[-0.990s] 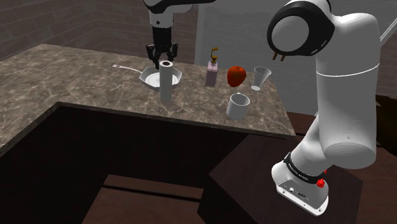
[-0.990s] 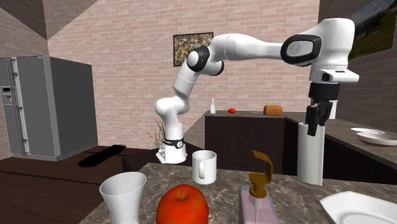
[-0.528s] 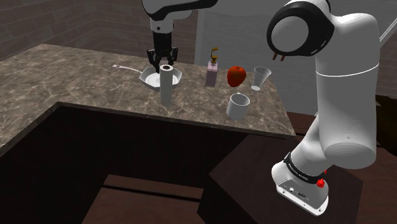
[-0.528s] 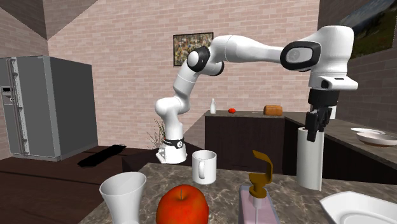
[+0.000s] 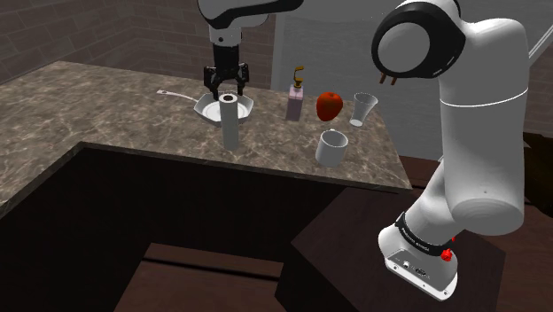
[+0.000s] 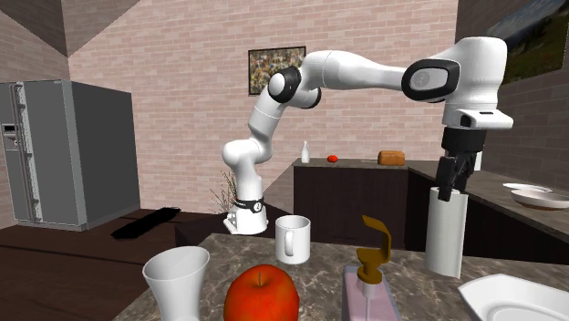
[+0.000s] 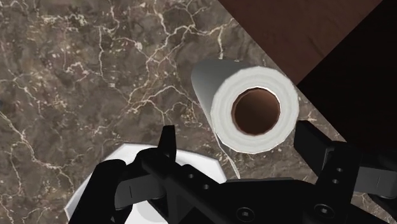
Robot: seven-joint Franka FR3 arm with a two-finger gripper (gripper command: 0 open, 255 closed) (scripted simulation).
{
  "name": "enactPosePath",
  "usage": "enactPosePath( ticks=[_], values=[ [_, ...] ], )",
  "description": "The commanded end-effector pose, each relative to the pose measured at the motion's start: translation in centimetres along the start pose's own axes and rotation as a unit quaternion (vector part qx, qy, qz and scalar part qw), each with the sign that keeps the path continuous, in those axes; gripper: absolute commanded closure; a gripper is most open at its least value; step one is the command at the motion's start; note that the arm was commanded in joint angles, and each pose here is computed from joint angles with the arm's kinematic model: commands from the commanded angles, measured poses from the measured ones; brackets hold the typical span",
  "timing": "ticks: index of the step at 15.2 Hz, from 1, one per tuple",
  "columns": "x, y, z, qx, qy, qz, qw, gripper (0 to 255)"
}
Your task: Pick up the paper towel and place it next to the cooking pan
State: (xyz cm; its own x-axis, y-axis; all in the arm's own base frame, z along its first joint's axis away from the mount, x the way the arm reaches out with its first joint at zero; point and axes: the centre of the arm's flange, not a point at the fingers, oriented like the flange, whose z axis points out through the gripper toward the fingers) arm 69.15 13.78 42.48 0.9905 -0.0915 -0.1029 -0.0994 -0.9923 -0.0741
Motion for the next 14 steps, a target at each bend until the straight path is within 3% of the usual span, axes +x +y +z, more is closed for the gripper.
enactPosePath(
  ticks=[1,2,6,14],
  values=[
    [0.0,0.0,0.0,0.000,0.000,0.000,1.0000,0],
    [0.0,0.0,0.0,0.000,0.000,0.000,1.0000,0],
    [0.0,0.0,-5.0,0.000,0.000,0.000,1.0000,0],
    [0.0,0.0,-5.0,0.000,0.000,0.000,1.0000,0]
  ],
)
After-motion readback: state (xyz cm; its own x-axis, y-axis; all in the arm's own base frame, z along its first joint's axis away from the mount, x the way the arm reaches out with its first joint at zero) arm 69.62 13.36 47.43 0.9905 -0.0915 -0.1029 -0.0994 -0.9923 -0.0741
